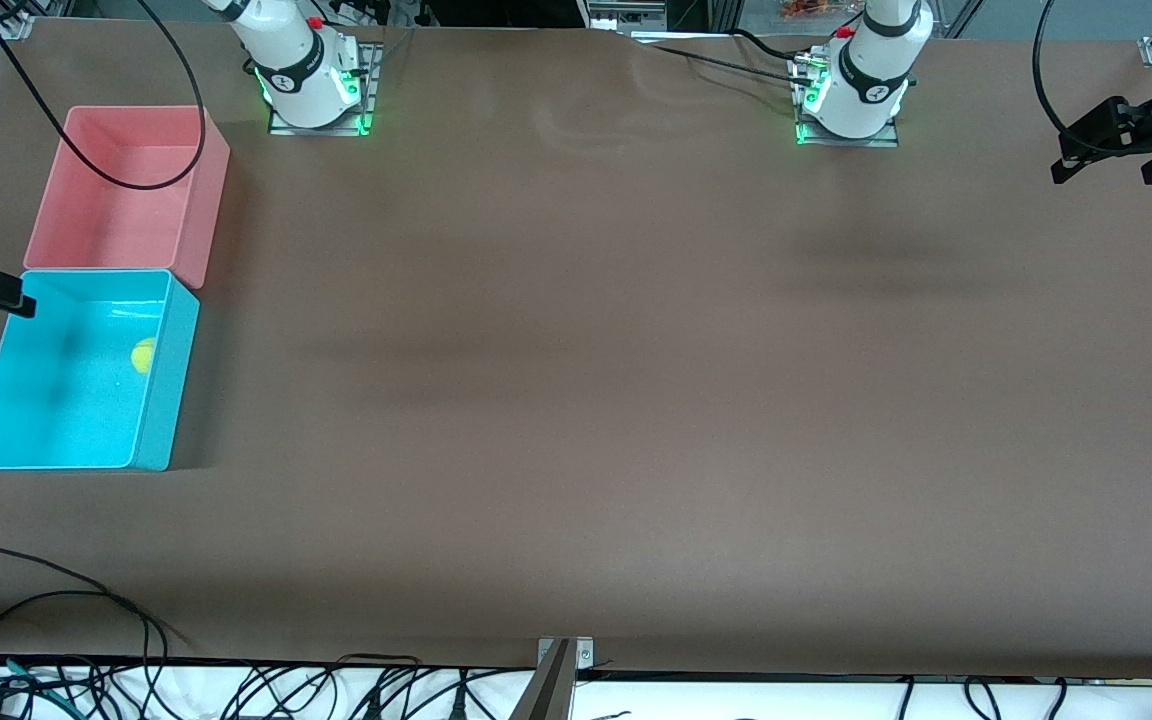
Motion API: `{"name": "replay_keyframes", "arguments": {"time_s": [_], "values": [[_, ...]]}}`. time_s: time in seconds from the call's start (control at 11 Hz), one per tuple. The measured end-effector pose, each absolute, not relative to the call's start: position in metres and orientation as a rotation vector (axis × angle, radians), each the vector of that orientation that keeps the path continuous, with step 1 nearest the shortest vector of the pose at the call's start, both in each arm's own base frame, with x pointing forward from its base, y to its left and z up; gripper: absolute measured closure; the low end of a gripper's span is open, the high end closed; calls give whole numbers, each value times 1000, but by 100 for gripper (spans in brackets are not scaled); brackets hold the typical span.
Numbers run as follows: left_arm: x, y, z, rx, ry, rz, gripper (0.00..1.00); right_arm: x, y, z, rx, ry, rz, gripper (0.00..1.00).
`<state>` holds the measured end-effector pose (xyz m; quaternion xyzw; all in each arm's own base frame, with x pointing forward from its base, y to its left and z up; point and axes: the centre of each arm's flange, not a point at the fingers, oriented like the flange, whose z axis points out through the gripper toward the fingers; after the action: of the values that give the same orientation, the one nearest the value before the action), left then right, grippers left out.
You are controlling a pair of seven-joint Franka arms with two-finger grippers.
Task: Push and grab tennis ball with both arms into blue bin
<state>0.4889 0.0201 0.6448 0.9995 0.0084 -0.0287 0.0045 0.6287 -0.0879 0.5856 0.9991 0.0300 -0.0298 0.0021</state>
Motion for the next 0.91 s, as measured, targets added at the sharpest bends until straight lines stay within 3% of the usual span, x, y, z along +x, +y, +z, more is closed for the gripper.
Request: {"name": "replay_keyframes", "arguments": {"time_s": [0.27, 0.91], "values": [[489, 20, 645, 3131, 26, -90, 0, 613, -71, 610, 3145, 46, -14, 0], [489, 20, 645, 3131, 26, -90, 0, 565, -52, 590, 3149, -12, 160, 0]]}}
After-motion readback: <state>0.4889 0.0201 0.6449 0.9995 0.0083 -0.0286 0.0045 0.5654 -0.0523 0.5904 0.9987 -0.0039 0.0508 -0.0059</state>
